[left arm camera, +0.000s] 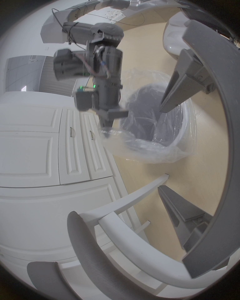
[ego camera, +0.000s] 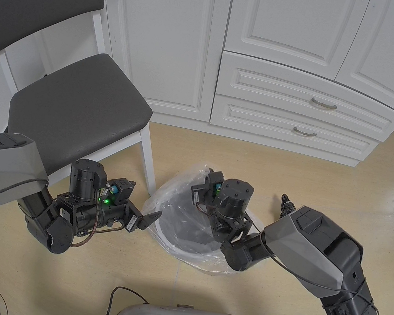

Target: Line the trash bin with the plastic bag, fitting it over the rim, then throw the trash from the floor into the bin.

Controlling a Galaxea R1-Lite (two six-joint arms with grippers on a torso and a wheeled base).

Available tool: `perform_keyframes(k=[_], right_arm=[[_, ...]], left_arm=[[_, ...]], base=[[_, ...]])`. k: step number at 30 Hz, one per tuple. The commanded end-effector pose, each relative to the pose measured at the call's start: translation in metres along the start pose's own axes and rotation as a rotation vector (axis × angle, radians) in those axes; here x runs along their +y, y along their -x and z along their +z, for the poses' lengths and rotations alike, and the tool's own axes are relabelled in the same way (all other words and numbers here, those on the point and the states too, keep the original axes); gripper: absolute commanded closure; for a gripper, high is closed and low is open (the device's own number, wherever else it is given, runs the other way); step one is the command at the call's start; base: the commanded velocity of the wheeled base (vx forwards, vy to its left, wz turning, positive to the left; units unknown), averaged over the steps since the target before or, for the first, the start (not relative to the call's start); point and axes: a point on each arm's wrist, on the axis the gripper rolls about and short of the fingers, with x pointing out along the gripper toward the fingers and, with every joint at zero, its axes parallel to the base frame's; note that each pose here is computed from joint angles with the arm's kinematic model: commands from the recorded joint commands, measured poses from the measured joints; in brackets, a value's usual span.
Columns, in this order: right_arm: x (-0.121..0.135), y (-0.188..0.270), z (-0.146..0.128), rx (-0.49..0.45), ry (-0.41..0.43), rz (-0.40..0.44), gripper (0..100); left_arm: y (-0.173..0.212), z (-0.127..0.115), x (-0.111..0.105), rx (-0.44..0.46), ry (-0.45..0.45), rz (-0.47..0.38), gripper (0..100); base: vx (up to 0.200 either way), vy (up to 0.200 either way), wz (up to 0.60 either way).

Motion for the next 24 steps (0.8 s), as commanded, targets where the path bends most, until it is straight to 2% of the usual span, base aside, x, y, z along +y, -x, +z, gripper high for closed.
perform_keyframes(k=[1, 2, 4, 9, 14, 18, 19, 24], right_arm=[[-0.001, -0.043, -0.034, 0.002, 0.002, -0.038, 100], [0.002, -0.045, -0.05, 0.022, 0.01, -0.036, 100], [0.0, -0.045, -0.056, 0.03, 0.012, -0.039, 100], [-0.001, -0.045, -0.055, -0.016, -0.015, -0.032, 100], [-0.004, -0.045, -0.038, -0.125, -0.079, -0.042, 100], [-0.003, -0.042, -0.011, -0.238, -0.121, -0.062, 100], [-0.002, -0.041, -0.011, -0.242, -0.123, -0.061, 0], [0.006, -0.038, 0.003, -0.259, -0.131, -0.048, 0]], left_arm=[[0.006, 0.009, -0.003, -0.035, -0.012, 0.0, 0], [0.006, 0.008, -0.004, -0.034, -0.012, 0.0, 0], [0.005, 0.008, -0.004, -0.033, -0.012, -0.002, 0], [0.004, 0.007, -0.004, -0.03, -0.011, -0.003, 0], [0.004, 0.007, -0.006, -0.029, -0.014, -0.002, 0], [0.002, 0.007, -0.006, -0.022, -0.015, 0.022, 0], [0.002, 0.007, -0.007, -0.022, -0.015, 0.022, 0], [0.0, 0.005, -0.01, -0.014, -0.016, 0.011, 0]], base=[[0.0, 0.0, 0.0], [0.0, 0.0, 0.0], [0.0, 0.0, 0.0], [0.0, 0.0, 0.0], [0.0, 0.0, 0.0], [0.0, 0.0, 0.0], [0.0, 0.0, 0.0], [0.0, 0.0, 0.0]])
